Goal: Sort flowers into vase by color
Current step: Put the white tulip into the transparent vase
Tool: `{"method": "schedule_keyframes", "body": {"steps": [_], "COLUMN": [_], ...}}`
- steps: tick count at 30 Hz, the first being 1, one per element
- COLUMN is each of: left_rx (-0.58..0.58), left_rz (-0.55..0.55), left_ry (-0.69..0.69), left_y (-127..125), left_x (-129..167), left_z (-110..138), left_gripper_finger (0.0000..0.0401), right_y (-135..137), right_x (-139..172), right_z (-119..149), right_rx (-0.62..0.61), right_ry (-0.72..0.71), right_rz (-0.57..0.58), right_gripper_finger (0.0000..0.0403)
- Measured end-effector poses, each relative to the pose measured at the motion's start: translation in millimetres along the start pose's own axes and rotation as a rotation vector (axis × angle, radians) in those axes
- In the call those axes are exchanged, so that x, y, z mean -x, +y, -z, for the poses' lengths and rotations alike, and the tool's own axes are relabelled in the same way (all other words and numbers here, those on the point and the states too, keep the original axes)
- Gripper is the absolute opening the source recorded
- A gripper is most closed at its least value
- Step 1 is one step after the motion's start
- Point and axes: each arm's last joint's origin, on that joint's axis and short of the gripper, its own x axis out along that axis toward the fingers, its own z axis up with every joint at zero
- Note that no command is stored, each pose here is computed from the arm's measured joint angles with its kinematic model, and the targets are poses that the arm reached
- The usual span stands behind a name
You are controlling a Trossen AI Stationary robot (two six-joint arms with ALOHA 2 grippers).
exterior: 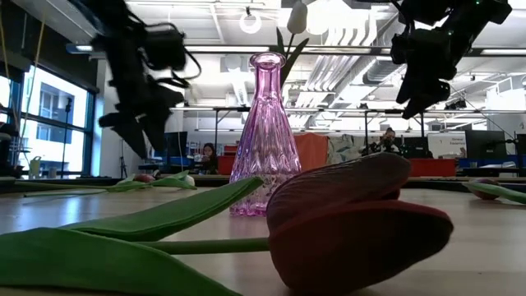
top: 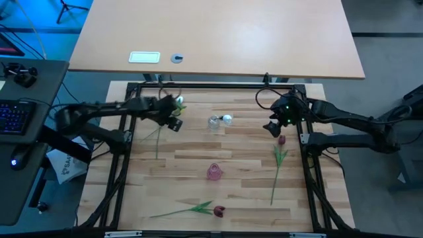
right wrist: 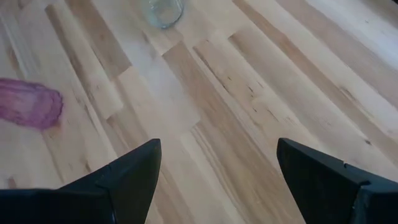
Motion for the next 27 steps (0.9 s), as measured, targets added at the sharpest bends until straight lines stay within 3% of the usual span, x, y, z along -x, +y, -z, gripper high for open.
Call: {"method": "schedule_keyframes", "body": {"steps": [9,17,27], "left_rx": [-0.142,-0.213,-0.263], "left_rz": [-0.155,-0.181,-0.155], "left_ry": [0.02,0.197,0.287], "left_y": [-10.5,10.1,27.3], "left_x": [-16.1,-57.3,-89.3], "left_z": [-48.5,-56.8,-63.5], "left_gripper_finger": [0.0199,0.0199,0.0188], "right_y": [-1.7,-1.8,-2.5], "right_x": [0.3,0.4,0.5], "right_z": [-0.6,-0.8,-4.2], "right_rx": [-0.021,-0.13,-0.241], "right_ry": [0.004,0.003,-0.047], "right_rz": [-0.024,-0.019,0.024], "right_gripper_finger": [0.0316,0.0316,0.0316]}}
